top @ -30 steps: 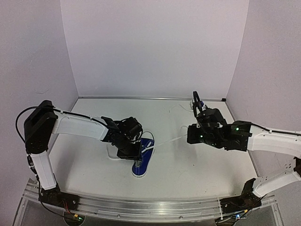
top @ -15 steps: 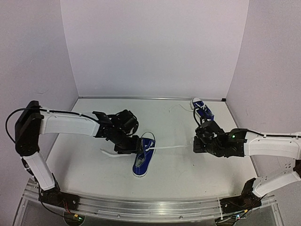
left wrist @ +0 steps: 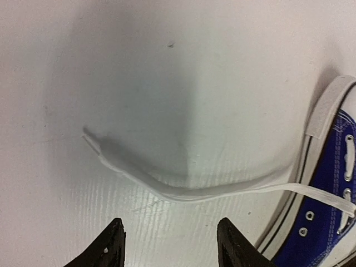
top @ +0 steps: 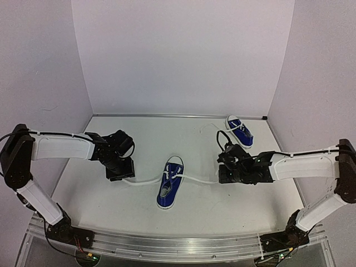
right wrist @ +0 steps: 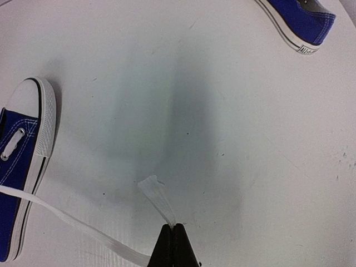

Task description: Tie the shoes

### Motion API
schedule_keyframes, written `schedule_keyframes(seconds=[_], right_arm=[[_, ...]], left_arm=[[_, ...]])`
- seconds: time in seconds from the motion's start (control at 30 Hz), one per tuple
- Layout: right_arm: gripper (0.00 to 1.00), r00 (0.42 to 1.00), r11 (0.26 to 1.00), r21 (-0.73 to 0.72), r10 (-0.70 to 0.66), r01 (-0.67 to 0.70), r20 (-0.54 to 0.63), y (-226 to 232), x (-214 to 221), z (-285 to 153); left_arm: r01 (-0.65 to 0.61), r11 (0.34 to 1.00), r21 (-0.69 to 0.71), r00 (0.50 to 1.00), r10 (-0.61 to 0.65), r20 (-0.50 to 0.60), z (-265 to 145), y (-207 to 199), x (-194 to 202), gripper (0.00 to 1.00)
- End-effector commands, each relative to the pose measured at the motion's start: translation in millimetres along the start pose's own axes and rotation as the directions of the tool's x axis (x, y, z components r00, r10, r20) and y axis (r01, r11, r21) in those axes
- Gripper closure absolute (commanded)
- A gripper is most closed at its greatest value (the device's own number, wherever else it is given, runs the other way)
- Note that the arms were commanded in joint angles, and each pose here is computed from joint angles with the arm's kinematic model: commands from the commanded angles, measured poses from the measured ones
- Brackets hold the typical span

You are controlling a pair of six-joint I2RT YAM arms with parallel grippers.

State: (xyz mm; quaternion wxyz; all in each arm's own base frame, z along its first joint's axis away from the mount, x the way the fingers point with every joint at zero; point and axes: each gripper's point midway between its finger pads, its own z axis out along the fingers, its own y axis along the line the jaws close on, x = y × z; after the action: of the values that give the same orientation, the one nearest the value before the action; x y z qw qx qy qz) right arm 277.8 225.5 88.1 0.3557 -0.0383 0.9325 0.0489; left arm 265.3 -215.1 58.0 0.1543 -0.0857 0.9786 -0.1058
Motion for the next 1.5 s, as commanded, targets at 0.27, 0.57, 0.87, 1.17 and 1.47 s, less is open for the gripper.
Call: schedule_keyframes(seconds=[0.27, 0.57, 0.87, 1.17, 1.47], right_arm=[[1.0, 0.999, 0.995, -0.098, 0.014, -0.017, -0.028, 39, -5, 24], [1.0, 0.999, 0.997, -0.081, 0.003, -0.006, -0.038, 38, -1, 31], [1.0, 0.999, 0.997, -0.073, -0.015, 0.011, -0.049, 41, 1, 38], [1.0, 0.997, 0.997, -0.071, -0.031, 0.026, -0.069, 46, 0, 57], [1.0, 0.991, 0.974, -0.207, -0.113, 0.095, -0.076, 87, -12, 86]], left_arm=[[0.16, 0.98, -0.117, 0.986, -0.153, 0.061, 31, 30, -4, 0.36], [0.17, 0.977, -0.127, 0.985, -0.166, 0.04, 57, 24, -5, 0.31], [0.162, 0.98, -0.115, 0.986, -0.165, -0.014, 73, 22, 5, 0.4], [-0.018, 0.998, -0.054, 0.999, 0.016, -0.04, 83, -6, -6, 1.0], [-0.216, 0.954, 0.209, 0.975, 0.223, -0.007, 59, -70, 24, 1.0]])
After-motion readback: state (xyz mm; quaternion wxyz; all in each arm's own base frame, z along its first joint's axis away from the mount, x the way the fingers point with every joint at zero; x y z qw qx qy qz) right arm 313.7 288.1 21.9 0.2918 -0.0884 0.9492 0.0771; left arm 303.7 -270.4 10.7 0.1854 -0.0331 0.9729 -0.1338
